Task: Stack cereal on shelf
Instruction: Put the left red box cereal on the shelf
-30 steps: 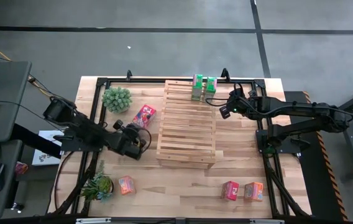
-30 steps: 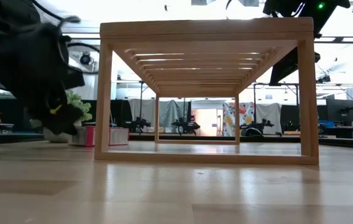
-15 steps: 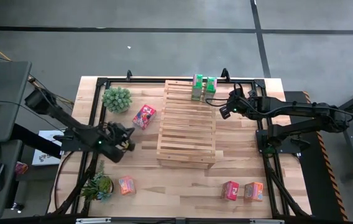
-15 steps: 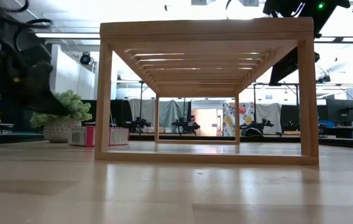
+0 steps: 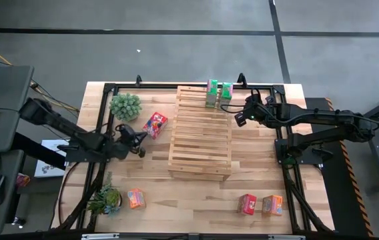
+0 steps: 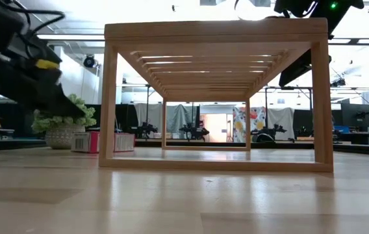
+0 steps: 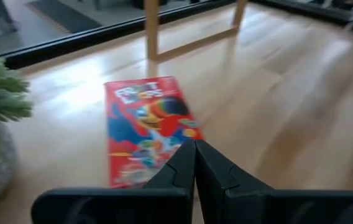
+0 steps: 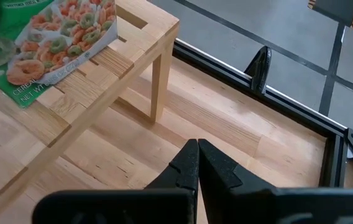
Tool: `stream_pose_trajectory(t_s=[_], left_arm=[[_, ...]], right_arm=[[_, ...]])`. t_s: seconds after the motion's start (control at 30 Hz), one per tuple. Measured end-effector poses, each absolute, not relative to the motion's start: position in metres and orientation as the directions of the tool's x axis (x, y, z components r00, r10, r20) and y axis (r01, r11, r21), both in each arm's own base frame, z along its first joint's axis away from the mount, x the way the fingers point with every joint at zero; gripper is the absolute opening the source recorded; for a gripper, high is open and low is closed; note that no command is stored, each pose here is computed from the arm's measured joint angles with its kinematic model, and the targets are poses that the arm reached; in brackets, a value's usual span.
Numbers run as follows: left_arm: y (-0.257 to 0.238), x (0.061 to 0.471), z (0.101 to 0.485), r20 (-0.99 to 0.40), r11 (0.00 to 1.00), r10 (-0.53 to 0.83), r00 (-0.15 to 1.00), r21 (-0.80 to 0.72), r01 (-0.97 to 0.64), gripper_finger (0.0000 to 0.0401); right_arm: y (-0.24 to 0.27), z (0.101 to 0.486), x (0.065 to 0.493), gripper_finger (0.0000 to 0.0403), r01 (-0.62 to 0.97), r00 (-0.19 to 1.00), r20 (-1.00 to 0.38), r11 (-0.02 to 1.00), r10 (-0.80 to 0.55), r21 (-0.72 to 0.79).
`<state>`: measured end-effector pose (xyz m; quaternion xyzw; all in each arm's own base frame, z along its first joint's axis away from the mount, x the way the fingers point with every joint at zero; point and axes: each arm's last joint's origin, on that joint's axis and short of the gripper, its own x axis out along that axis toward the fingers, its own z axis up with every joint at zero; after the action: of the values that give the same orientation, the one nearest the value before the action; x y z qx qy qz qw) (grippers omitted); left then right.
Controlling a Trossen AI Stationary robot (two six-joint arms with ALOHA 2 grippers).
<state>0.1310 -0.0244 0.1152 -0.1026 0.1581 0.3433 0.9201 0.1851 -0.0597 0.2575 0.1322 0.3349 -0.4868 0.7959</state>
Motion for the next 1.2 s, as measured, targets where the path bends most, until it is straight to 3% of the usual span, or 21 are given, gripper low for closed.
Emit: stream_pose_trajectory(t_s=[0.77, 1.2], left_arm=[[-0.014, 0.129, 0.097, -0.426, 0.648, 0.690, 0.585, 0.005, -0.762, 0.0000], [-0.024, 0.124, 0.094, -0.429, 0.675, 0.659, 0.617, -0.024, -0.738, 0.0000]], right_arm=[[-0.060, 0.258, 0.185, 0.0000, 0.865, 0.302, -0.662, 0.489, -0.686, -0.113], [-0.060, 0.257, 0.185, 0.0000, 0.864, 0.302, -0.663, 0.490, -0.685, -0.112]])
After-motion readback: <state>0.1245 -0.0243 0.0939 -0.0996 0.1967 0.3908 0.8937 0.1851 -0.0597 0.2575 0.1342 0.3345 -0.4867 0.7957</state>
